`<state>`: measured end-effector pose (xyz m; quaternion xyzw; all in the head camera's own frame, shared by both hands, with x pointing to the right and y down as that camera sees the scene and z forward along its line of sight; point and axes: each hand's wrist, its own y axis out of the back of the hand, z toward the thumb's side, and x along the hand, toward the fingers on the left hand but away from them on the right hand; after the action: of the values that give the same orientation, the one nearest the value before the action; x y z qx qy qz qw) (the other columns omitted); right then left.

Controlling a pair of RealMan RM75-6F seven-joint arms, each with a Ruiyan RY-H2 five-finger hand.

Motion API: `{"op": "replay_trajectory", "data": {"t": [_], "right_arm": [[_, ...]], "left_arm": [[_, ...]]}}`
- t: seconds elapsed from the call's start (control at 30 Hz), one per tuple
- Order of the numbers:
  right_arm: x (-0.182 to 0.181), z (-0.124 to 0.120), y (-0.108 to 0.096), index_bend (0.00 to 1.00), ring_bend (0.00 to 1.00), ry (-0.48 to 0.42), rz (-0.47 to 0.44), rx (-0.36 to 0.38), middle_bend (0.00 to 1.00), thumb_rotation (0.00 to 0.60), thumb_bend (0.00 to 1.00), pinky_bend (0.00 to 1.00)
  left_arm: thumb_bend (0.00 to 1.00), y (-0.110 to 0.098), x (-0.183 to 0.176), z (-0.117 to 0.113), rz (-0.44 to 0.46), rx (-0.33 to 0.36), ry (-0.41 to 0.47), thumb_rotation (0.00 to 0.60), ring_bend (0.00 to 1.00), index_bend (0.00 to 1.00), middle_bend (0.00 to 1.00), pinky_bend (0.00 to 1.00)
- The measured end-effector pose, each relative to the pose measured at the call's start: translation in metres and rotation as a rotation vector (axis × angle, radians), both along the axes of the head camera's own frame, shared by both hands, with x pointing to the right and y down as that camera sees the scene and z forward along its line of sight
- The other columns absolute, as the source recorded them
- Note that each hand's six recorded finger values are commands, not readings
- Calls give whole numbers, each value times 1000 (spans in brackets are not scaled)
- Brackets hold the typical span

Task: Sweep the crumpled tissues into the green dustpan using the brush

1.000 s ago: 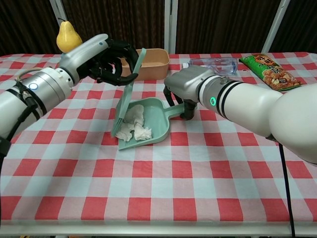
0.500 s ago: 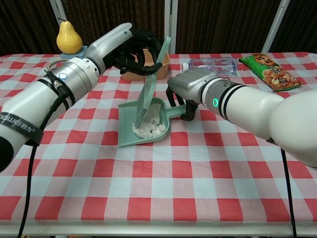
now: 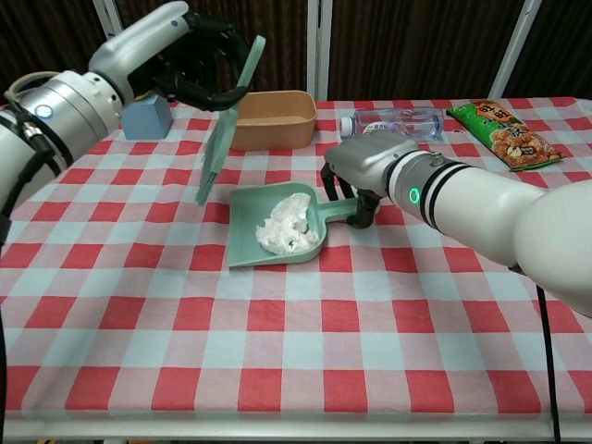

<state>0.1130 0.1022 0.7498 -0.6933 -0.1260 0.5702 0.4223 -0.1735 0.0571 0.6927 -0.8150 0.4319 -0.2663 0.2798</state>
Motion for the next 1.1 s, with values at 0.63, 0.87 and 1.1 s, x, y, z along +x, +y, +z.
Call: {"op": "replay_trajectory", "data": {"t": [0.63, 0.87, 1.1], "right_arm": [[56, -20, -10, 449, 274, 52, 18, 54, 457, 600, 319, 194], [68, -21, -6, 259, 206, 87, 20, 46, 323, 600, 214, 182], [70, -18, -4, 174, 167, 86, 33, 41, 266, 600, 125, 167]], "left_arm": [[413, 22, -82, 23, 203, -15, -583, 600, 660, 473, 522, 855], [393, 33, -67, 26, 241, -47, -624, 600, 654, 370, 463, 855], [326, 36, -53, 29, 266, -67, -640, 600, 616, 280, 405, 847]]}}
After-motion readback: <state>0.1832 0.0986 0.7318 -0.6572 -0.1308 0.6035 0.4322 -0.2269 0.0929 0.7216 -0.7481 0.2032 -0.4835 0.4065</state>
